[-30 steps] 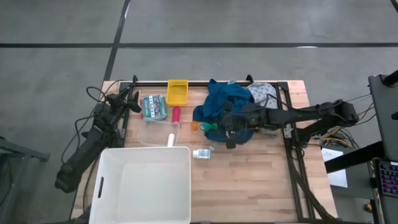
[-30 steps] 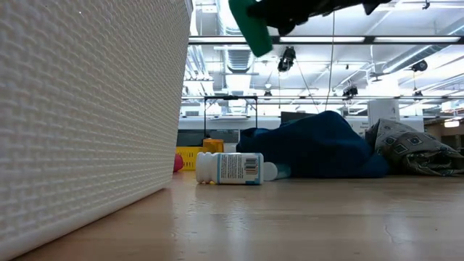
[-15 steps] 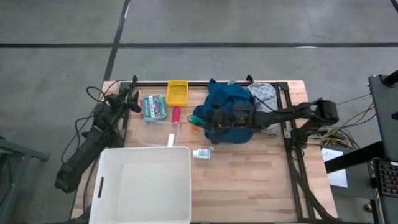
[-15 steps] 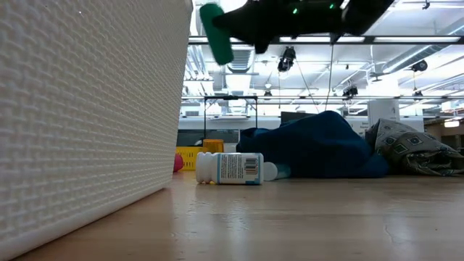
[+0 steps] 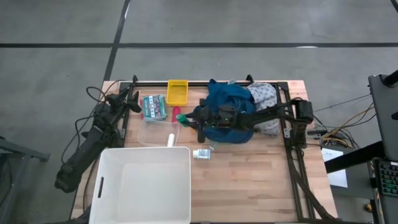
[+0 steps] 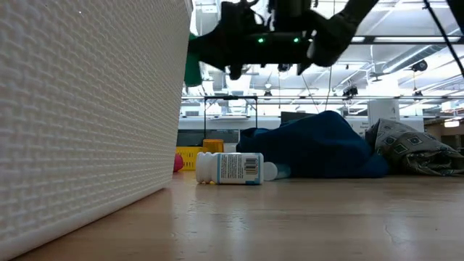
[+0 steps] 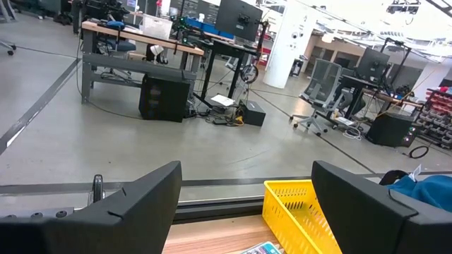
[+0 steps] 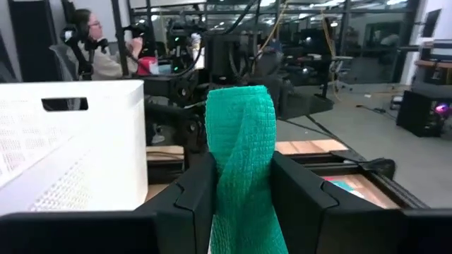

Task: Pick & place medical supplies in basket/bin
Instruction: Put the green bandage into the transparent bin

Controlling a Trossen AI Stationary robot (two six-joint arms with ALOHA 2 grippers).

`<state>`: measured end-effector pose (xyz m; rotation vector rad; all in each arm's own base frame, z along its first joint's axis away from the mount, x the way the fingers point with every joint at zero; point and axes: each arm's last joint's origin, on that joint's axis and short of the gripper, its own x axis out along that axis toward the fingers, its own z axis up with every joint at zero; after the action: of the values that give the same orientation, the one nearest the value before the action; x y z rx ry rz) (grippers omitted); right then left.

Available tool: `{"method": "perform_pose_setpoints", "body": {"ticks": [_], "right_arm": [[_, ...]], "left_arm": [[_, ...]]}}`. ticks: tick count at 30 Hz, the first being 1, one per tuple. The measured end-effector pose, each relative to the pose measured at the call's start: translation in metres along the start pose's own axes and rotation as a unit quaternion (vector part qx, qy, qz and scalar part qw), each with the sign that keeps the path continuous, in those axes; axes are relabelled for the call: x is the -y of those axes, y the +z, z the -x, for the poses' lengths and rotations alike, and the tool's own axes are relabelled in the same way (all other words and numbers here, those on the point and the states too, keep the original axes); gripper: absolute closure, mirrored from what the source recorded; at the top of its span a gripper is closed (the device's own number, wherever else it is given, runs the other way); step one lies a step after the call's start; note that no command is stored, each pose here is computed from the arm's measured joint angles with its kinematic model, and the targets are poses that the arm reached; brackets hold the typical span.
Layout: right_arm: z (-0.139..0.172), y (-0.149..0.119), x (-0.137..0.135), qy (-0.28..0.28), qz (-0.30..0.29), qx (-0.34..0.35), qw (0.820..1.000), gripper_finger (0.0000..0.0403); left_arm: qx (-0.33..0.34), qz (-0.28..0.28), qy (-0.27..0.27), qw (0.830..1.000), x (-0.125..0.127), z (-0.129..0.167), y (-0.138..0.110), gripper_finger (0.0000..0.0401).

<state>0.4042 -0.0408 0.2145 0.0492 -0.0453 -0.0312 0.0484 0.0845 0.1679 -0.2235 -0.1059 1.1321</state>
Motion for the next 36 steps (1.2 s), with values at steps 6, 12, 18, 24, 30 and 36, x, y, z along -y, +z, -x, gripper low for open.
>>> {"method": "perform_pose_setpoints", "body": {"ticks": [6,12,18,24,30,36], "right_arm": [[-0.028,-0.009,0.002,0.023,0.0,0.002,1.0,0.0288],[-0.051,-0.022,0.005,0.061,-0.002,-0.018,0.998,0.0283],[-0.068,-0.039,0.009,0.065,-0.006,-0.057,0.996,0.0278],[-0.076,-0.047,0.014,0.059,-0.008,-0.096,0.994,0.0284],[-0.077,-0.052,0.016,0.067,-0.016,-0.114,0.991,0.0277],[-0.076,-0.056,0.017,0.069,0.011,-0.133,0.989,0.0268]], "left_arm": [[0.0,0.0,0.0,1.0,0.0,0.0,0.0,0.0079],[0.0,0.0,0.0,1.0,0.0,0.0,0.0,0.0079],[0.0,0.0,0.0,1.0,0.0,0.0,0.0,0.0079],[0.0,0.0,0.0,1.0,0.0,0.0,0.0,0.0079],[0.0,0.0,0.0,1.0,0.0,0.0,0.0,0.0079],[0.0,0.0,0.0,1.0,0.0,0.0,0.0,0.0079]]}}
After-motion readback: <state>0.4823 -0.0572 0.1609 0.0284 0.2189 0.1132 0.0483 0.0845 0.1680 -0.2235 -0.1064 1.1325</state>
